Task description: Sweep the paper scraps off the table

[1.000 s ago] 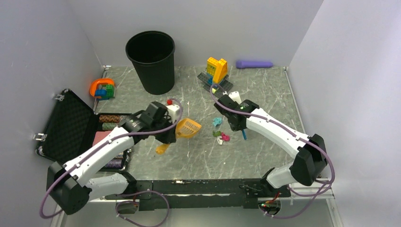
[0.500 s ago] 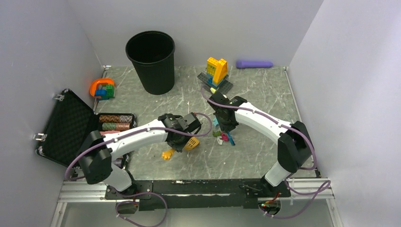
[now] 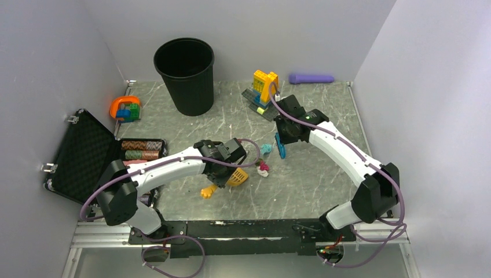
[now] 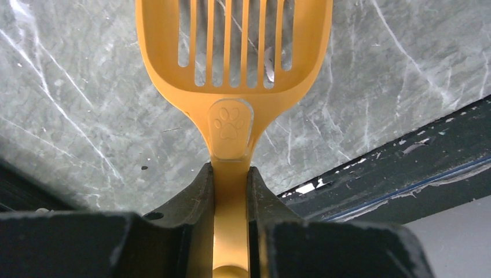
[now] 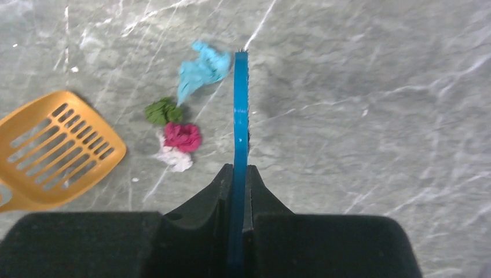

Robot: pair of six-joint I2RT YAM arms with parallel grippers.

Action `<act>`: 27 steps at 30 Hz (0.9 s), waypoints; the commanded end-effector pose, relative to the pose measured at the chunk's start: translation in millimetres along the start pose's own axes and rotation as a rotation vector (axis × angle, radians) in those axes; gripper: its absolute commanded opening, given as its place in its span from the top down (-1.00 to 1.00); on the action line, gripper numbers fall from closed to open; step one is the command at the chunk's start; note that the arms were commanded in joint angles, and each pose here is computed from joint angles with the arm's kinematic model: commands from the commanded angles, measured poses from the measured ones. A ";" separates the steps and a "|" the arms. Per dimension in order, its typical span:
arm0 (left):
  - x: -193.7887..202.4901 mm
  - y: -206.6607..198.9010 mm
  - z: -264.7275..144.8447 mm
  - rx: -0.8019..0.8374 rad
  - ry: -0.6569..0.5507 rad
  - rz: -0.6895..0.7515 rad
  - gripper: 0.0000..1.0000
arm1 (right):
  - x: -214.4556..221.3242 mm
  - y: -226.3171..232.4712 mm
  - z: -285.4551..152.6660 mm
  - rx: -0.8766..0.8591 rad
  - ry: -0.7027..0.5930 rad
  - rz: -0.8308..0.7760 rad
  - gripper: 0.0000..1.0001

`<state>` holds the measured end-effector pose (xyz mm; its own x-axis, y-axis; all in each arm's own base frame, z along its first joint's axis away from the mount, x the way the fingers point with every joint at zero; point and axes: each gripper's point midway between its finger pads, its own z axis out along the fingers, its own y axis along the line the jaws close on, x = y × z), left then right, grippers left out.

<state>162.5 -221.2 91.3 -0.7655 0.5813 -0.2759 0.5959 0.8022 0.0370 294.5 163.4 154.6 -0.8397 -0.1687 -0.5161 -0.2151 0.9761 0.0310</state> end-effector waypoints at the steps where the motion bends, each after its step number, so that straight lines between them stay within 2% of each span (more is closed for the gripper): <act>1: -4.1 -14.4 -8.6 0.081 -0.030 0.031 1.00 | -41.0 -27.9 -16.7 0.166 -0.154 -0.085 1.00; 4: -7.5 -22.4 -8.3 0.113 -0.031 0.054 1.00 | -50.1 -41.0 -7.7 0.258 -0.152 -0.134 1.00; 9: -14.7 -28.4 -1.5 0.122 -0.028 0.061 1.00 | -49.9 -25.9 28.1 0.193 -0.073 -0.279 1.00; 16: -27.7 -31.7 1.1 0.120 -0.041 0.069 1.00 | -53.2 -20.8 74.7 0.191 0.043 -0.449 1.00; 21: -33.8 -34.6 5.5 0.123 -0.041 0.077 1.00 | -53.7 3.5 94.1 0.052 0.115 -0.533 1.00; 25: -36.6 -35.2 9.0 0.120 -0.039 0.087 1.00 | -38.5 41.6 89.8 -0.190 0.178 -0.553 1.00; 27: -38.4 -35.3 10.9 0.117 -0.041 0.095 1.00 | -31.5 51.1 83.5 -0.254 0.205 -0.539 1.00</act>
<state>167.4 -259.4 83.9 -0.7237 0.6304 -0.2807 0.6642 0.7467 -0.0356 383.1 196.7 95.5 -0.6838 -0.6431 -0.3448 -0.6167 0.7619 -0.1982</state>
